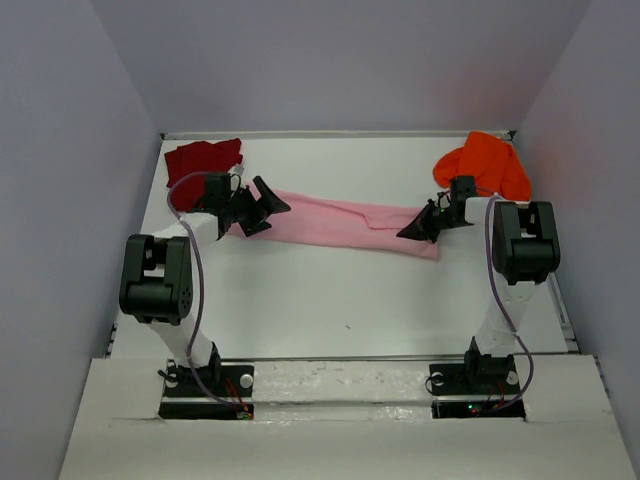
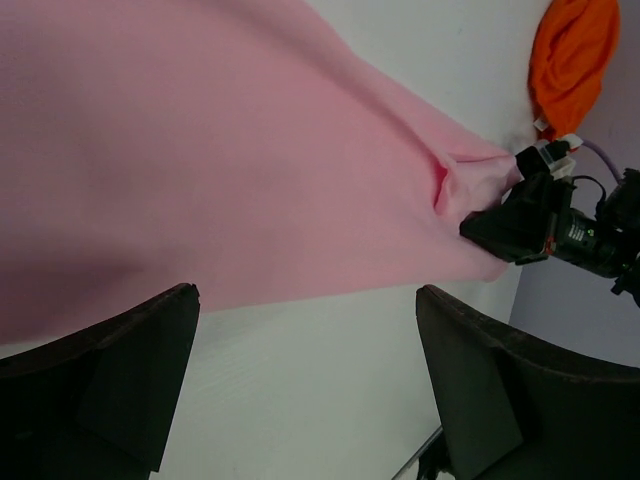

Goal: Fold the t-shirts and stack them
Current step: Fold the other side of the tshirt into a rectangle

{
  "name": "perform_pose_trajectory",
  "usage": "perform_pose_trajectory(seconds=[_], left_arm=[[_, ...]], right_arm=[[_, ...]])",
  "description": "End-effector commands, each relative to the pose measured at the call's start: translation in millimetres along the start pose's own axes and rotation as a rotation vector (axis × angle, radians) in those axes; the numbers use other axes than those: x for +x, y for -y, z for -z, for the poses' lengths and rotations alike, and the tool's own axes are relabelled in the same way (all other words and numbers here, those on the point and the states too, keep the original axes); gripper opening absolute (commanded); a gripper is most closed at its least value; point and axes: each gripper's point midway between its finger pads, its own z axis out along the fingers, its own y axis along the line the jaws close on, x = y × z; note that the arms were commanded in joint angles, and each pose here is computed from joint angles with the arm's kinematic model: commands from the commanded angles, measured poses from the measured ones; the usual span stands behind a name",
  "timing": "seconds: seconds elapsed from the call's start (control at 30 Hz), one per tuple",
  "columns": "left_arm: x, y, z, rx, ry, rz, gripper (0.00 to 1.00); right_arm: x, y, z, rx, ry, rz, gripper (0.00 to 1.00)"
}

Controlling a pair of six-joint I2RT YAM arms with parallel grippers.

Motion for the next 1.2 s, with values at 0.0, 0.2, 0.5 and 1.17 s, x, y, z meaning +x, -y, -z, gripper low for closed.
perform_pose_trajectory(seconds=[0.0, 0.2, 0.5, 1.17], left_arm=[[7, -10, -17, 0.016, -0.051, -0.019, 0.99], [-10, -16, -47, 0.029, -0.062, 0.004, 0.99], [6, -43, -67, -0.041, -0.14, 0.146, 0.99], [109, -39, 76, -0.216, -0.234, 0.146, 0.99]], right_arm=[[-4, 12, 1, 0.078, 0.039, 0.024, 0.0], [-3, 12, 3, 0.08, 0.039, 0.026, 0.0], [3, 16, 9, 0.114, 0.03, 0.031, 0.0], [56, 37, 58, 0.238, -0.006, 0.04, 0.0]])
